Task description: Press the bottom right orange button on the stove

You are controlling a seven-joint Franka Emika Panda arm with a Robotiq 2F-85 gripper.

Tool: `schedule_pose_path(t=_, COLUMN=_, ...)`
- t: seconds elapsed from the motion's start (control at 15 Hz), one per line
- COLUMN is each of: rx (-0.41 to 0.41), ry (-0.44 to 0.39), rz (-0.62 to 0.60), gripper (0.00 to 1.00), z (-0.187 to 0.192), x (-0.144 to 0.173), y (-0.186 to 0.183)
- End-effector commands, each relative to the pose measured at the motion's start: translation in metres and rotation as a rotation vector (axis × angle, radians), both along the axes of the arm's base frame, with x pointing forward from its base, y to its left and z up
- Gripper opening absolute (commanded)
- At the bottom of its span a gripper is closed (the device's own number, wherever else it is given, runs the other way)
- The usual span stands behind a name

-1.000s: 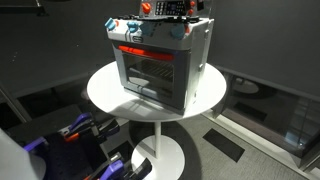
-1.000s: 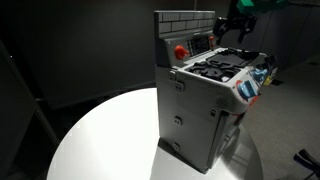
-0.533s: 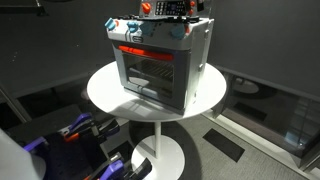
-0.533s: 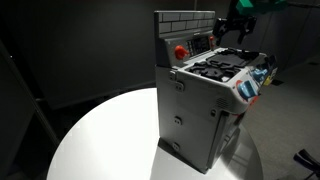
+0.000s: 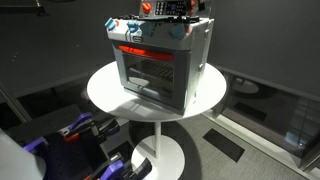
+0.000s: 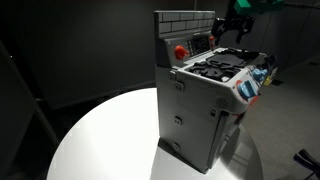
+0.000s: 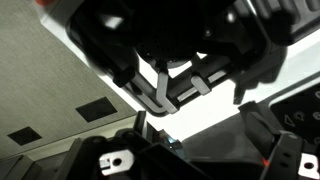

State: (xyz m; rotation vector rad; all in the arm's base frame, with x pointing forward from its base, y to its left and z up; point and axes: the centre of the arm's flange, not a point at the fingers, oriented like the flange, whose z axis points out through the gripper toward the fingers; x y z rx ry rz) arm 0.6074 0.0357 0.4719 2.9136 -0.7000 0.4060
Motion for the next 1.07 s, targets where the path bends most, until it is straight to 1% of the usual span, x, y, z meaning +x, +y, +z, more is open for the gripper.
schedule_pose_path(t=0.0, rx=-0.015, ry=0.005, rz=-0.016, gripper=1.0, z=0.005, x=0.012, y=0.002)
schedule_pose_path(t=0.73, rx=-0.01, ry=0.002, rz=0.003, gripper=1.0, z=-0.002, x=0.023, y=0.005)
schedule_pose_path(t=1.0, rx=0.001, ry=0.014, rz=0.013, gripper=1.0, z=0.004, x=0.011, y=0.006)
